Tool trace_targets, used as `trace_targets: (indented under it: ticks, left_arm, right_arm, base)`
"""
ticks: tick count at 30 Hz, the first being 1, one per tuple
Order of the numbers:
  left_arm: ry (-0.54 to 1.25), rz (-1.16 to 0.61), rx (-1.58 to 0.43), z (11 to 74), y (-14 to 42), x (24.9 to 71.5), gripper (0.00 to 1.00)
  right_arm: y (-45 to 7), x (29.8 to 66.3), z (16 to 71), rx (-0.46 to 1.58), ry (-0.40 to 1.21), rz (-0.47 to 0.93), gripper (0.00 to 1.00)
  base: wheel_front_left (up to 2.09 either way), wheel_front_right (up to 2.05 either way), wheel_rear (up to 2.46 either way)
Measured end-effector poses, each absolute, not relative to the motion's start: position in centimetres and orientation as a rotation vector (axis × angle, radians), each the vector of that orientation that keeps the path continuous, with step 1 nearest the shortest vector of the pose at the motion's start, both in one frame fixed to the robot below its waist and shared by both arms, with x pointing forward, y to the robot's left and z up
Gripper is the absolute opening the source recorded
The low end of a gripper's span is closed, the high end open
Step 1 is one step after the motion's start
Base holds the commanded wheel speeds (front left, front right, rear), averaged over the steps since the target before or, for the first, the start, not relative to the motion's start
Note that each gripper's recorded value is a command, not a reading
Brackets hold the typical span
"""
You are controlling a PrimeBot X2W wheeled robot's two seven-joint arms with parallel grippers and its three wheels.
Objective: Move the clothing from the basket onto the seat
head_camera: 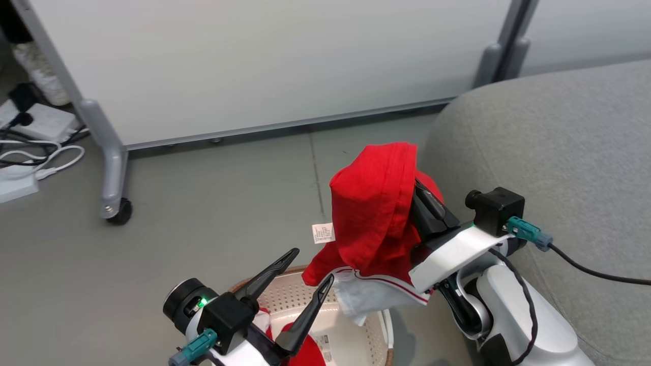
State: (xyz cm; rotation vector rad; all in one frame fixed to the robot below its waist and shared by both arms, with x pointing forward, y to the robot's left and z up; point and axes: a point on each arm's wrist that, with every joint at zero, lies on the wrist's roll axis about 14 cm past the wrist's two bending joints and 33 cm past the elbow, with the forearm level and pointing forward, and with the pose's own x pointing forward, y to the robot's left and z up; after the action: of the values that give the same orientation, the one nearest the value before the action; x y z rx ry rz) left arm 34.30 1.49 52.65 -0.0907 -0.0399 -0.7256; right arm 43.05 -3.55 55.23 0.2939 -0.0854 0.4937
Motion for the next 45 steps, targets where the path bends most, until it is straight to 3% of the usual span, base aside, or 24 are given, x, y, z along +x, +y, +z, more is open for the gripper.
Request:
trace_targets:
  ticks: [26, 41, 45]
  left_arm:
    - [0.026, -1.131, -0.079, 49.6, -8.6, 35.6, 1.0]
    - [-0.012, -1.178, -0.122, 49.9, -9.5, 37.9, 1.0]
    - [-0.016, -1.159, -0.119, 49.4, -8.7, 39.0, 1.0]
  right_arm:
    - [-22.1, 41.5, 53.8, 0.299, -0.137, -0.029, 0.0]
    - [-32.4, 48.0, 64.7, 0.235, -0.43, -0.244, 0.0]
    - [-34.1, 49.8, 65.3, 0.211, -0.452, -0.296, 0.0]
  base:
    - [0.0, 0.0, 0.0]
    - [0.0, 0.0, 0.0]
    - [0.0, 0.0, 0.0]
